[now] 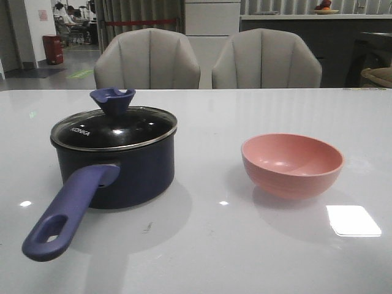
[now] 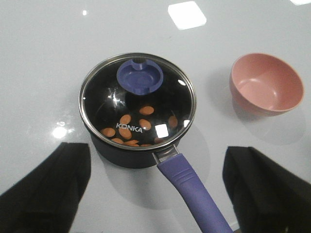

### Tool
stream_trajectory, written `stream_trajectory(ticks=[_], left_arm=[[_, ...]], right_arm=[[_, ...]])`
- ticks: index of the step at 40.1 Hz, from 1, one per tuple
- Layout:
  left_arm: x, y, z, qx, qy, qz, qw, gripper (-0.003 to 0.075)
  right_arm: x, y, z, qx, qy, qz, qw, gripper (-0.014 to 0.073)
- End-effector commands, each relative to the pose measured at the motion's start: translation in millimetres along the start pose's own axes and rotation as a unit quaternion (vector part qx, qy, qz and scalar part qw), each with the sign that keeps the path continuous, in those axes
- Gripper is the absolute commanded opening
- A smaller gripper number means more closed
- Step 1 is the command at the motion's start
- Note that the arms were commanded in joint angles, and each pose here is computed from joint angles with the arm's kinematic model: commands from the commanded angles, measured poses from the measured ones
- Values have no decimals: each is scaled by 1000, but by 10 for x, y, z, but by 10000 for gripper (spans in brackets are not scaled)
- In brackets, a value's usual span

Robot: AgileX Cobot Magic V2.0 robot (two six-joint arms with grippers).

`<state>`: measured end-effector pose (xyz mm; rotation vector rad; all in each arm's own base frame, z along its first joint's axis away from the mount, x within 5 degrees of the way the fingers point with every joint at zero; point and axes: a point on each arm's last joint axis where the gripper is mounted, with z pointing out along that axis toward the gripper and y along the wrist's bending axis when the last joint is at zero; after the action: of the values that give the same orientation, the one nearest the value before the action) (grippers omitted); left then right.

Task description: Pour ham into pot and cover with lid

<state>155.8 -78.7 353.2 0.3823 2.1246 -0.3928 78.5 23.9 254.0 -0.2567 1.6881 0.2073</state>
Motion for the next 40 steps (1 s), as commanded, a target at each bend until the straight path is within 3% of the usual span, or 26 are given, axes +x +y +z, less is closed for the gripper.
stream_trajectory(ticks=[1,8,11,14,20,23,40], left_arm=[[112,-5,-245,10,-92,-3,996,584],[583,34,-618,15,-172,3,985,582],[748,52,-724,15,-205,9,979,538],[919,79,-749,9,-216,19,976,426],[1090,106,-750,7,-241,24,970,93],[1091,106,-773,8,-252,25,967,140],[1096,105,-775,9,-251,23,968,132]], right_arm=[[-149,-23,-11,12,-43,-2,999,148],[-149,-23,-11,12,-43,-2,999,148],[-149,-23,-11,12,-43,-2,999,148],[-149,-23,-11,12,-43,-2,999,148],[-149,-23,-11,12,-43,-2,999,148],[-149,-23,-11,12,-43,-2,999,148],[-149,-23,-11,12,-43,-2,999,148]])
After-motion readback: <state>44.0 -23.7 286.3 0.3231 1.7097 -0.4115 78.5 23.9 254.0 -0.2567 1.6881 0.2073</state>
